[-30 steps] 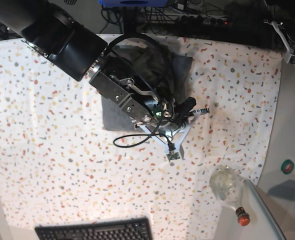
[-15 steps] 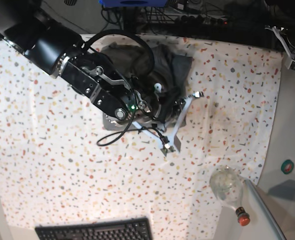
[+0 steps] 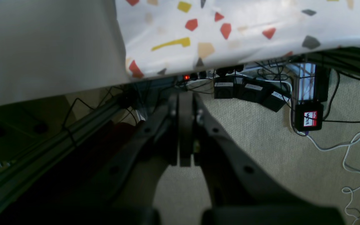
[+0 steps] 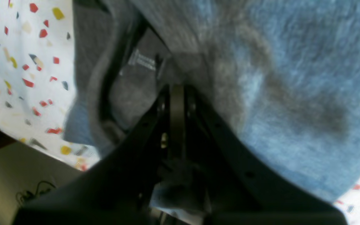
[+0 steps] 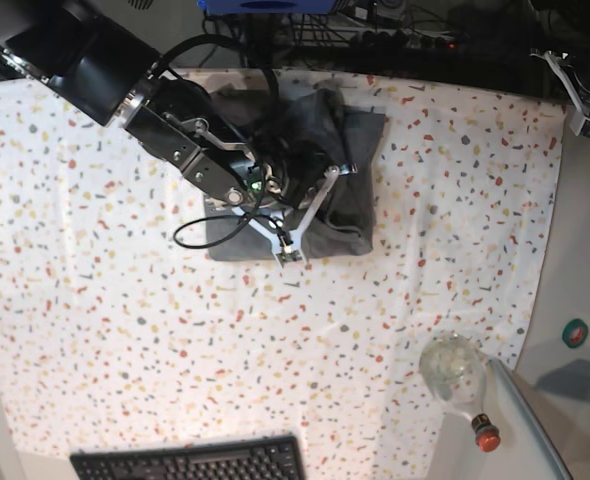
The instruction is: Layout the t-shirt on the table in an organized manner, then fold the t-shirt properly
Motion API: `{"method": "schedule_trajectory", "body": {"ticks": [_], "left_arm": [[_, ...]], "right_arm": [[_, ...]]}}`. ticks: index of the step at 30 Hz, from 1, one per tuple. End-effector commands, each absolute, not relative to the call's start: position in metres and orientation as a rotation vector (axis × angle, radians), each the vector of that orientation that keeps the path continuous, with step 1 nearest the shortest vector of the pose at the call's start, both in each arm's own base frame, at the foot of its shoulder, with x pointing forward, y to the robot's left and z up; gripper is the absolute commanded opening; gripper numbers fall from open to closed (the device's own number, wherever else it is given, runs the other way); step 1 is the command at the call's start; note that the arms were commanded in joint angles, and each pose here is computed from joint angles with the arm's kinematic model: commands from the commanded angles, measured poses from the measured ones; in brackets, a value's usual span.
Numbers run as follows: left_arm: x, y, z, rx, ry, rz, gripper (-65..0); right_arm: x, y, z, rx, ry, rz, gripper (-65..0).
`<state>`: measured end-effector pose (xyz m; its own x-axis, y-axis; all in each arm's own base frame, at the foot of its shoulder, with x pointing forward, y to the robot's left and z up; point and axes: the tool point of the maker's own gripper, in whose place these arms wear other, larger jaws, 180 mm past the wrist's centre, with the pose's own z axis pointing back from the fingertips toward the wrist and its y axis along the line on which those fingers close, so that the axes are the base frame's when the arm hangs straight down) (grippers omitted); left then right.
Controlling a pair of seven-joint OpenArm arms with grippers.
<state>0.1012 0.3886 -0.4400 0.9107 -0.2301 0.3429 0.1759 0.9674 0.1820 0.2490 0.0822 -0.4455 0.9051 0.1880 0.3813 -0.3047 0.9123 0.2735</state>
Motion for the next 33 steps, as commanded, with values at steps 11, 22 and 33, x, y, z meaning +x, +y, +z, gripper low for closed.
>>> {"method": "schedule_trajectory", "body": {"ticks": [11,22,33], "left_arm": [[0.105,0.397,-0.431,0.172,-0.384,-0.223,-65.0],[0.106,0.398,-0.43,0.174,-0.387,-0.222,-65.0],[0.104,0.411,-0.422,0.204,-0.403,-0.184,-65.0]], "right_arm": [[0.23,0.181,-0.402,0.467,-0.429,0.535,-65.0],[0.219,0.144,-0.394,0.363,-0.355,0.496,-65.0],[0.22,0.115,-0.437,0.273,-0.33,0.475,-65.0]]}}
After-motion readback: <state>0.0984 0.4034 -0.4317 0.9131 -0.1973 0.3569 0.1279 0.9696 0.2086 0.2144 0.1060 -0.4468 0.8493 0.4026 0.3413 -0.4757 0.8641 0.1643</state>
